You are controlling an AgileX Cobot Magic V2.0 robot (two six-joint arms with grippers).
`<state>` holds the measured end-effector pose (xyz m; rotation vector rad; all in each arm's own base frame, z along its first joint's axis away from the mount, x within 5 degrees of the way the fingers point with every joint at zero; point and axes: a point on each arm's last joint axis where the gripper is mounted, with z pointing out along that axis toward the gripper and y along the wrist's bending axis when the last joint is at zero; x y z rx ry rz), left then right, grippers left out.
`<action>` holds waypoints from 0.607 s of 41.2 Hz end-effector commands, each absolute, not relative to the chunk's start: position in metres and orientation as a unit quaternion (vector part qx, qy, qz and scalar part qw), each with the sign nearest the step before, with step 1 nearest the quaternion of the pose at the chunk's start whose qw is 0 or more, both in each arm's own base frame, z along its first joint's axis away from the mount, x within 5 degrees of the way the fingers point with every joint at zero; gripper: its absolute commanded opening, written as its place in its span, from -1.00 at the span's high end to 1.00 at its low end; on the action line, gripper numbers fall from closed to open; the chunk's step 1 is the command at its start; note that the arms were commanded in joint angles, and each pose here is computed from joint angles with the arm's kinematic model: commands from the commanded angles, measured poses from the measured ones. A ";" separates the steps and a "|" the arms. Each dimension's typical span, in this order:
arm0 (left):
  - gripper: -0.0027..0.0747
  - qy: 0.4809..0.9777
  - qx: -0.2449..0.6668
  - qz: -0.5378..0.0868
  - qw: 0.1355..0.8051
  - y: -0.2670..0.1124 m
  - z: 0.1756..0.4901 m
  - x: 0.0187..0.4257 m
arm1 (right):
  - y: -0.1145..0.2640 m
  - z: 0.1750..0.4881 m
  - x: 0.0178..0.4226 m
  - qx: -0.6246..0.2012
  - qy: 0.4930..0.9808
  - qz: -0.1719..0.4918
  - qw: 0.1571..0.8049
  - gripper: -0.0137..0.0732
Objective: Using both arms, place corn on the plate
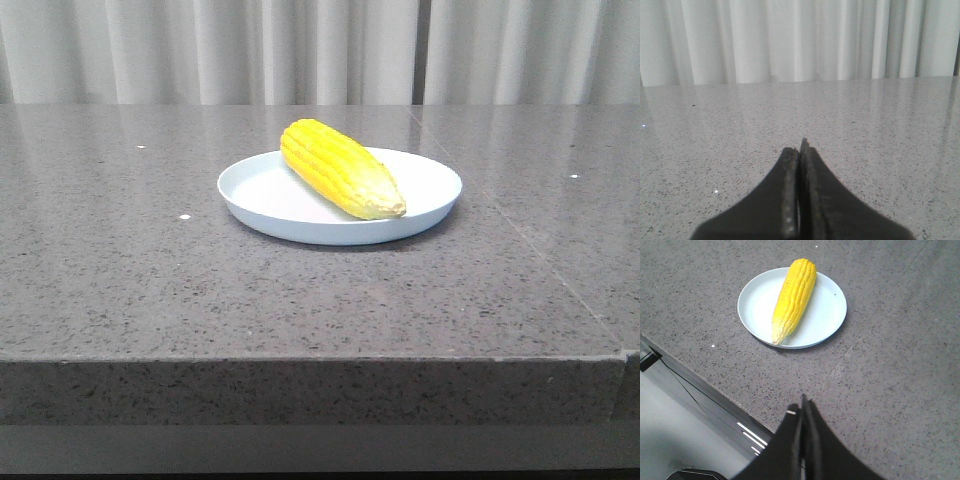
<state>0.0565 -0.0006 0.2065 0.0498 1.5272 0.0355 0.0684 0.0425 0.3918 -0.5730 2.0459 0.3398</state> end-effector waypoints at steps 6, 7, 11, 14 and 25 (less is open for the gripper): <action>0.98 0.660 0.015 0.010 0.751 0.000 0.208 0.055 | 0.043 0.403 0.069 -0.232 0.812 0.148 0.515 0.84; 0.98 0.660 0.015 0.010 0.751 0.000 0.208 0.055 | 0.042 0.403 0.066 -0.231 0.808 0.150 0.520 0.84; 0.98 0.660 0.015 0.010 0.751 0.000 0.208 0.055 | 0.036 0.396 0.057 -0.222 0.804 0.148 0.531 0.84; 0.98 0.660 0.015 0.010 0.751 0.000 0.208 0.055 | 0.030 0.386 0.052 -0.203 0.801 0.140 0.546 0.84; 0.98 0.660 0.015 0.010 0.751 0.000 0.208 0.055 | 0.010 0.338 0.030 -0.094 0.711 0.087 0.692 0.84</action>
